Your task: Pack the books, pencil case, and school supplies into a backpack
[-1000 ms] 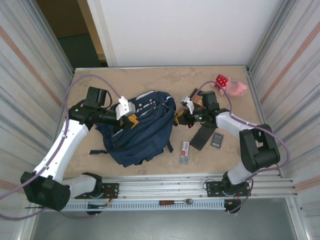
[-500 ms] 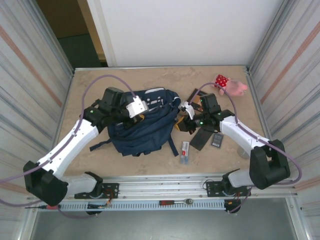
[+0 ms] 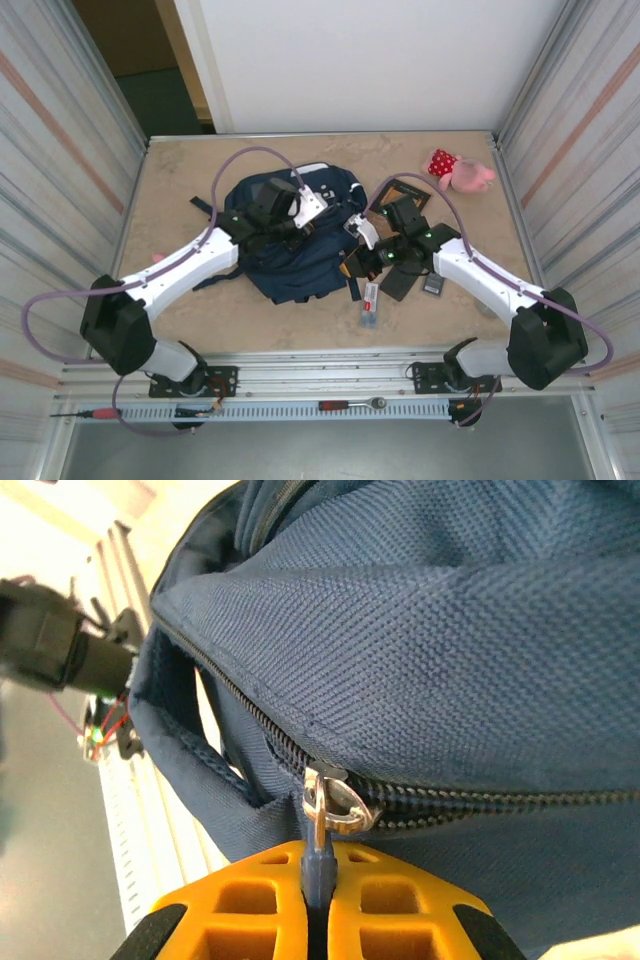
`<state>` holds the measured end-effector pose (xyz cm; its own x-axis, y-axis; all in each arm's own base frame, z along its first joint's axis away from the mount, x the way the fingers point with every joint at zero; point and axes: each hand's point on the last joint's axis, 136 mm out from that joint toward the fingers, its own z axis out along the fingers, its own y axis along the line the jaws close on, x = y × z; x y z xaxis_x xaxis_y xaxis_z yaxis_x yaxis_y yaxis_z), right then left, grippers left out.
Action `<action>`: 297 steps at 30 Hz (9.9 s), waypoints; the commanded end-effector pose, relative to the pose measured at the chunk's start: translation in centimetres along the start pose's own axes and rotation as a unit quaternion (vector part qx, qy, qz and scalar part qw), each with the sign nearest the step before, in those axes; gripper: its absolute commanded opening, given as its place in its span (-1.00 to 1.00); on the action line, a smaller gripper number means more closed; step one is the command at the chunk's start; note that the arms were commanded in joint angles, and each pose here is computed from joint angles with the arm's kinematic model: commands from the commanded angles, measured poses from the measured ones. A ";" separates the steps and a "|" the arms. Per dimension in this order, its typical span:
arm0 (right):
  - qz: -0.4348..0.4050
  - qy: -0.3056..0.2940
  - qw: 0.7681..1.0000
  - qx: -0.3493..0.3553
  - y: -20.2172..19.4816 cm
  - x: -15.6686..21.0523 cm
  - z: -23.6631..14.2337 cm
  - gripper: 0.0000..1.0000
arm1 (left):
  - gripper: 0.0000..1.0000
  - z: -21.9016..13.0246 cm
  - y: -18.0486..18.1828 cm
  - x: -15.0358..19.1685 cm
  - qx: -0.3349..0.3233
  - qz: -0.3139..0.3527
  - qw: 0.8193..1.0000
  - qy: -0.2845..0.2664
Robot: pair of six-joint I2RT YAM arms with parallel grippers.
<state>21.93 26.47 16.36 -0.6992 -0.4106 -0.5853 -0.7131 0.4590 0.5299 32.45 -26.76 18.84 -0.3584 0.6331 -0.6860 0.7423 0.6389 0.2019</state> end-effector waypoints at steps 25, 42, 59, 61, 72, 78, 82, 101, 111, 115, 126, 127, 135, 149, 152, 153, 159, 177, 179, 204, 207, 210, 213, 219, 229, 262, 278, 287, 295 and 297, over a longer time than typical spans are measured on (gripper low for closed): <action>0.096 0.008 0.995 -0.037 0.4 -3.0 -1.4 -1.00 | -1.00 -2.9 7.4 -0.9 -0.224 -0.345 0.911 -0.041; 0.277 0.024 0.959 -0.059 3.6 -2.9 1.9 -1.00 | -1.00 0.8 7.1 -2.8 -0.187 -0.331 0.923 -0.054; 0.381 -0.160 0.909 -0.058 -3.3 -8.5 -6.0 0.54 | -1.00 -3.4 0.7 -4.7 0.173 -0.072 0.972 -0.141; 0.397 -0.159 0.902 -0.062 -4.1 -8.8 -5.2 0.55 | -1.00 -3.9 -0.1 -4.6 0.197 -0.042 0.970 -0.139; 0.484 -0.130 0.865 0.016 -7.8 -5.1 -2.0 0.65 | -1.00 -4.6 0.3 -4.7 0.203 -0.011 0.967 -0.155; 0.476 -0.120 0.870 -0.044 -5.6 -6.6 0.7 0.66 | -1.00 -5.0 0.1 -4.7 0.214 0.010 0.963 -0.166; 0.477 -0.136 0.866 -0.064 -4.7 -8.3 1.6 -0.03 | -1.00 -4.6 0.3 -4.8 0.214 0.019 0.963 -0.163; 0.465 -0.332 0.821 -0.003 -2.9 -11.7 0.5 -1.00 | 0.11 -6.0 6.1 -2.7 0.043 -0.186 0.979 -0.069; 0.438 -0.347 0.829 -0.003 -2.1 -13.2 1.0 -1.00 | 0.11 -8.9 -3.8 5.5 0.024 -0.293 0.956 0.016; 0.429 -0.346 0.834 -0.005 -1.5 -13.7 1.0 -1.00 | 0.11 -7.4 -6.8 7.5 0.026 -0.308 0.950 0.045; 0.419 -0.333 0.845 -0.020 -0.4 -14.4 1.5 -1.00 | 0.03 -3.5 -5.8 7.6 -0.029 -0.356 0.934 0.029; 0.420 -0.332 0.844 -0.021 -0.4 -14.4 1.6 -1.00 | 0.01 -3.3 -5.6 7.5 -0.034 -0.364 0.930 0.025; 0.416 -0.331 0.846 -0.027 0.1 -14.9 1.6 -1.00 | -0.15 -2.1 -5.0 7.6 -0.055 -0.382 0.922 0.031; 0.416 -0.311 0.854 -0.019 0.4 -14.7 2.0 -1.00 | -0.75 -1.0 -4.5 6.6 -0.041 -0.441 0.897 0.007; 0.417 -0.296 0.859 -0.020 -0.1 -14.3 1.9 -1.00 | -0.92 -1.6 -4.0 7.6 -0.043 -0.448 0.893 0.017; 0.419 -0.290 0.860 -0.016 -0.3 -13.9 2.0 -1.00 | -0.97 -1.9 -3.8 7.9 -0.043 -0.450 0.892 0.020; 0.420 -0.271 0.866 0.003 -1.6 -12.8 1.9 -1.00 | -1.00 -3.6 -3.6 8.7 -0.007 -0.460 0.888 0.005; 0.373 -0.202 0.905 -0.031 -4.1 -13.1 -1.8 -1.00 | -1.00 -5.7 -0.8 13.3 0.016 -0.428 0.899 0.088; 0.386 -0.203 0.899 -0.032 -4.4 -12.9 -1.8 -0.98 | -1.00 -5.6 -1.3 12.3 0.043 -0.411 0.908 0.072; 0.379 -0.171 0.906 -0.077 -1.2 -12.4 -2.6 -1.00 | -1.00 -5.3 4.9 15.5 -0.041 -0.466 0.882 0.058; 0.349 -0.151 0.918 -0.110 0.5 -13.9 -4.6 -1.00 | -1.00 -5.5 7.9 16.6 -0.073 -0.475 0.875 0.049; 0.345 -0.151 0.917 -0.132 1.2 -15.1 -5.9 -1.00 | -1.00 -5.3 11.2 17.6 -0.105 -0.484 0.868 0.046; 0.349 -0.158 0.914 -0.135 1.7 -15.7 -6.5 -1.00 | -0.94 -4.9 14.1 18.5 -0.133 -0.489 0.861 0.040; 0.369 -0.196 0.901 -0.119 1.8 -16.7 -4.9 -1.00 | -0.61 -3.5 17.0 18.2 -0.143 -0.488 0.860 0.043; 0.440 -0.323 0.838 -0.016 -2.1 -16.3 -0.9 -1.00 | 0.29 -7.8 13.8 14.3 -0.098 -0.530 0.842 -0.008; 0.520 -0.171 0.833 0.084 1.6 -8.9 14.9 -0.10 | 0.34 -7.7 12.2 15.9 -0.086 -0.549 0.831 -0.003; 0.472 -0.008 0.879 0.071 4.2 -3.3 5.8 0.20 | 0.30 -5.1 8.2 9.0 -0.023 -0.408 0.912 0.012; 0.481 -0.074 0.870 0.079 -7.1 -1.6 -6.4 0.18 | 0.30 1.9 1.6 -1.3 0.093 -0.312 0.945 0.007; 0.519 -0.092 0.841 0.123 -11.8 1.5 -7.3 0.12 | 0.24 10.2 -3.4 -7.7 0.159 -0.257 0.953 0.026; 0.534 -0.100 0.832 0.111 -11.7 2.2 -6.7 0.12 | 0.24 11.7 -3.2 -8.2 0.157 -0.265 0.951 0.025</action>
<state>29.55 14.31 13.42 -0.8840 0.4671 0.0167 0.3540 0.6456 0.6767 38.35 -38.51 15.29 -0.7548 0.2873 -0.5897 0.5740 0.7245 -0.3818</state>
